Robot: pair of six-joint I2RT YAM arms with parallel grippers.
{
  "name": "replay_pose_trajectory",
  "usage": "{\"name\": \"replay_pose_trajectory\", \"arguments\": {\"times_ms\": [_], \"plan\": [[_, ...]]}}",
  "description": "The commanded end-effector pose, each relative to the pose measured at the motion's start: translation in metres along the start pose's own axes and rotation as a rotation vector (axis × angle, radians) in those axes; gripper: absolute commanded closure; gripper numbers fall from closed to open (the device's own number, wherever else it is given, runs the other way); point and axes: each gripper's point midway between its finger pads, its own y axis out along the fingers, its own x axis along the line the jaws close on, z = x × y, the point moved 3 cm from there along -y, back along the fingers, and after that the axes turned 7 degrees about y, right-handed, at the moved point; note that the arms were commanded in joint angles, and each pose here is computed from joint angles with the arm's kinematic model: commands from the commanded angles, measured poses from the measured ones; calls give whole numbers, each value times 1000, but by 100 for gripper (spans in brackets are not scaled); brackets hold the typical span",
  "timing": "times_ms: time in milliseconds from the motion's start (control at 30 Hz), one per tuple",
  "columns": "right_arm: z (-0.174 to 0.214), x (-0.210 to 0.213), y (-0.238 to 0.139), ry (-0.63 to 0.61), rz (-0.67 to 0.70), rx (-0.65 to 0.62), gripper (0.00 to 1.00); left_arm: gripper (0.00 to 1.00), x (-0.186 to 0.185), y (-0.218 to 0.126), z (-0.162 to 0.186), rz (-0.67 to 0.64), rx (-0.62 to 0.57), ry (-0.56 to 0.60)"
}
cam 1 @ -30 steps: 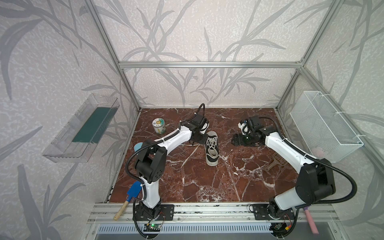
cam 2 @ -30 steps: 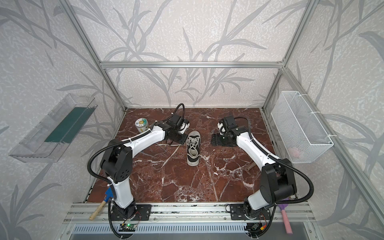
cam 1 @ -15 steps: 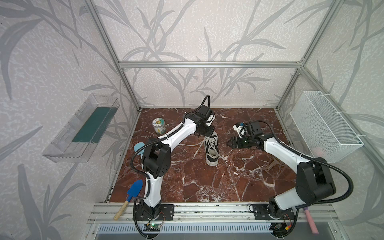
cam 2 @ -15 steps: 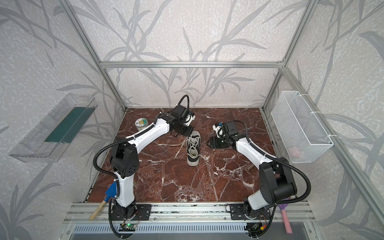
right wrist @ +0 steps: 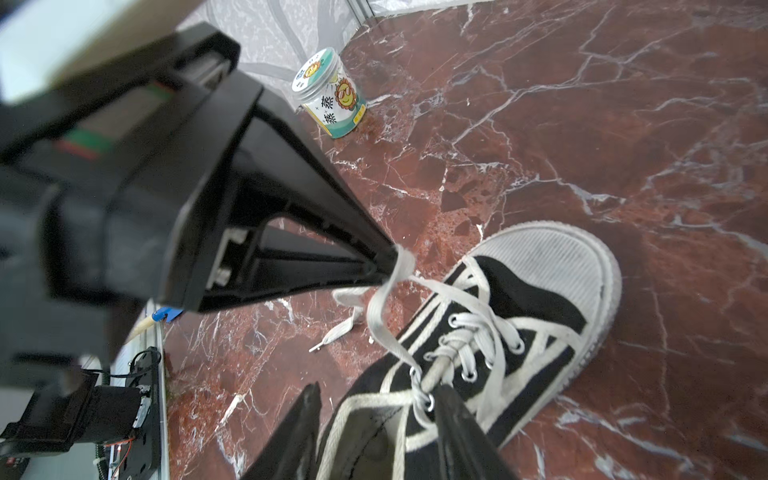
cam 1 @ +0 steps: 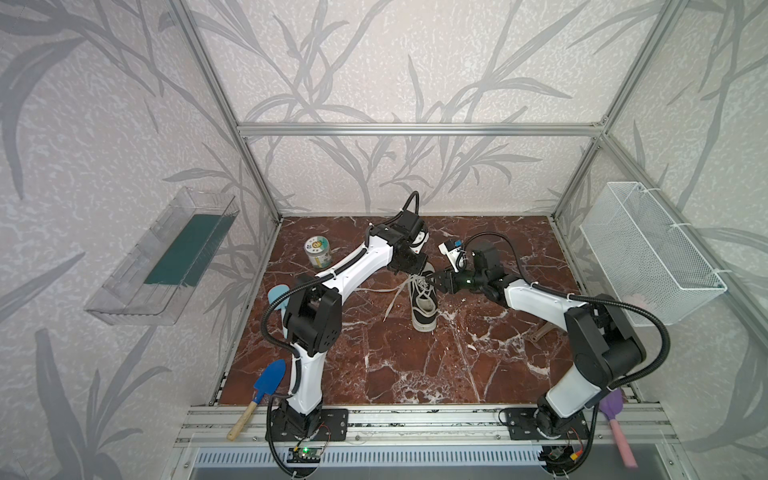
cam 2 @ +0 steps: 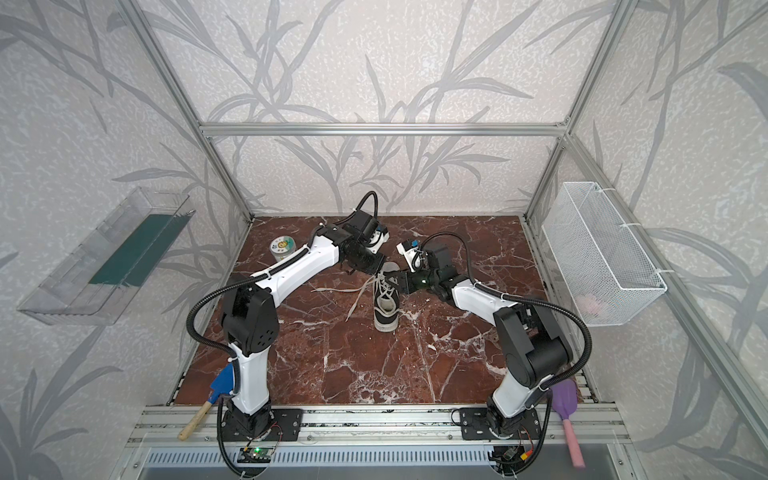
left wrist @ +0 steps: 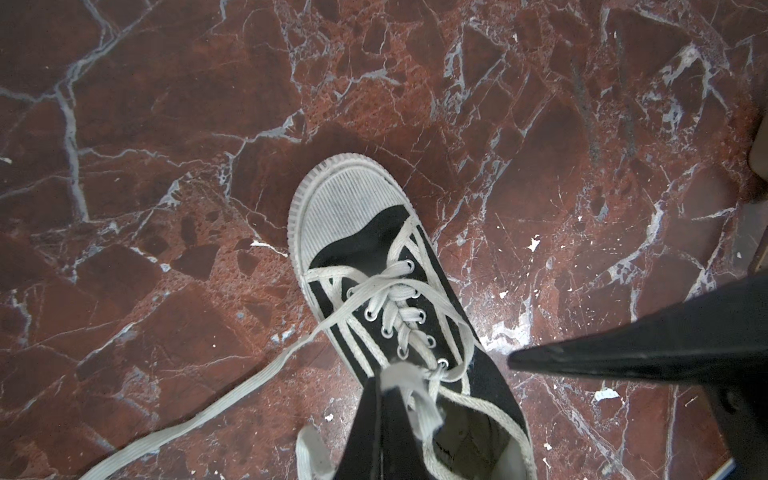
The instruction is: Tie the shoes
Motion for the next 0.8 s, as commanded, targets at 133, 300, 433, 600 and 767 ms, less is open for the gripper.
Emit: {"name": "replay_pose_trajectory", "arguments": {"times_ms": [133,300,433,600,767], "plan": [[-21,10,19,-30,-99,-35,62,100,1,-15,-3,-13,-6,0],[-22,7,28,-10,-124,-22,68,100,1,-17,-3,-12,-7,3],[-23,4,32,2,-125,-23,83,100,2,-19,-3,-13,-10,1],[-24,-5,28,3,-56,-30,99,100,2,-17,-1,-2,-1,-11],[-27,-20,19,9,43,-54,100,100,-2,-12,4,24,15,-30]]}}
